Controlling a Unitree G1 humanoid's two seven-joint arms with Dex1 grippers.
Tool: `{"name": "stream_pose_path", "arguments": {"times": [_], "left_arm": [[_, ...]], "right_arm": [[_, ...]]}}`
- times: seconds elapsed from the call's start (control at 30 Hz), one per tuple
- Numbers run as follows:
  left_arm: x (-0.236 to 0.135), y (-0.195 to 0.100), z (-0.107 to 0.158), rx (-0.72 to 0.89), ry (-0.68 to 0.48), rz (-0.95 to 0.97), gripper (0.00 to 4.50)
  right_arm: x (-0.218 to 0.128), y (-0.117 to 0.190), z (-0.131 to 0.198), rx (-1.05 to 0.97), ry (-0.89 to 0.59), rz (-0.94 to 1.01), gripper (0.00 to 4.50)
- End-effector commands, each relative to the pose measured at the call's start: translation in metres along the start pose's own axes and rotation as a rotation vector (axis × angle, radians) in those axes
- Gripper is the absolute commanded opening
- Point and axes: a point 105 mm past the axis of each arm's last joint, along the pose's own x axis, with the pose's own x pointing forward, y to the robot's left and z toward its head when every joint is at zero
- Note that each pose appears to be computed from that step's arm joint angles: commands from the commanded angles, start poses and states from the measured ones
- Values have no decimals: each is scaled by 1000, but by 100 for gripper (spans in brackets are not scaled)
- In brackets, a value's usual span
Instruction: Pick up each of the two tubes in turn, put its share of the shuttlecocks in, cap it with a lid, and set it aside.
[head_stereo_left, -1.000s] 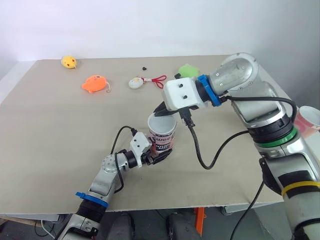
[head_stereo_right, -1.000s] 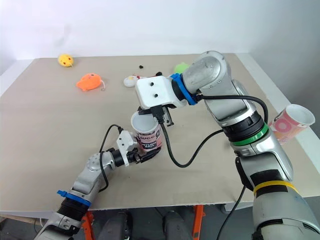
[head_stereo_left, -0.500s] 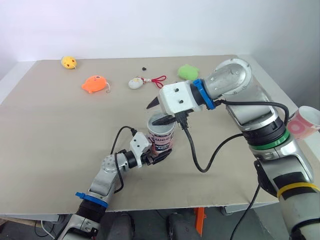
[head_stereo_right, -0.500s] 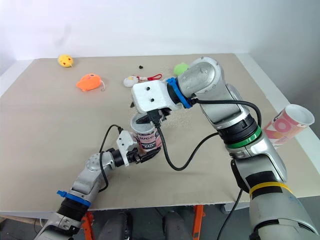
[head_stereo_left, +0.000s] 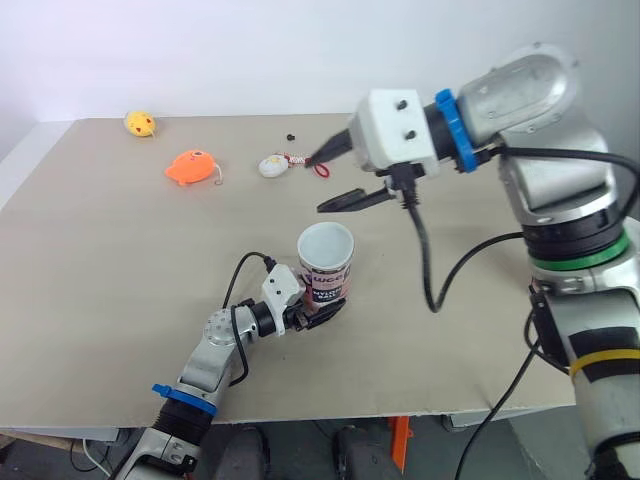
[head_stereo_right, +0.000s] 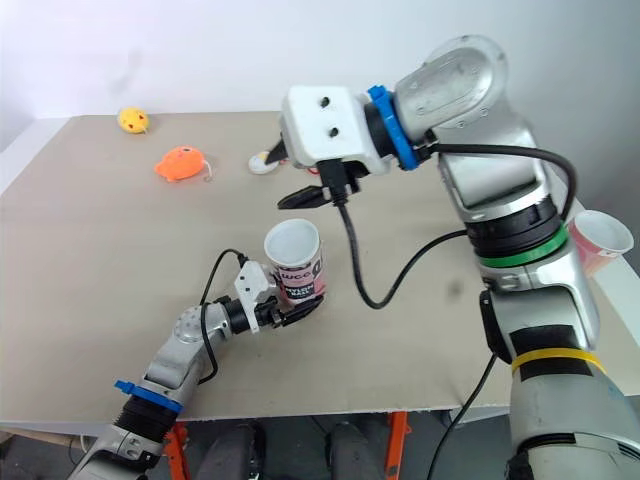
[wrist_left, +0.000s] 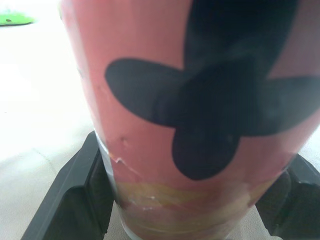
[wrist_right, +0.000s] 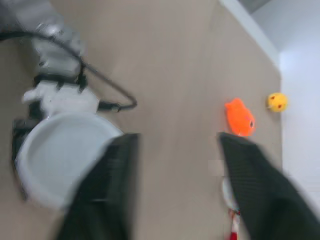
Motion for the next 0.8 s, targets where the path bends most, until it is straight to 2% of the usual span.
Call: {"name": "stream_pose_path", "arguments": {"times": [0.03, 0.07, 0.1, 0.37, 0.8], "left_arm": [[-4, -5, -26, -66, 85, -3, 323], [-3, -4, -26, -66, 85, -4, 323], [-3, -5, -26, -65, 85, -5, 323], [-2, -5, -26, -66, 83, -13, 323], [0, -5, -25, -71, 76, -5, 323]], "right_arm": [[7, 18, 1, -41, 30, 105, 56], [10, 22, -2, -42, 45, 124, 15], [14, 25, -6, -44, 62, 142, 6], [47, 49, -37, -41, 174, 245, 6], [78, 87, -51, 55, 145, 406, 6]]}}
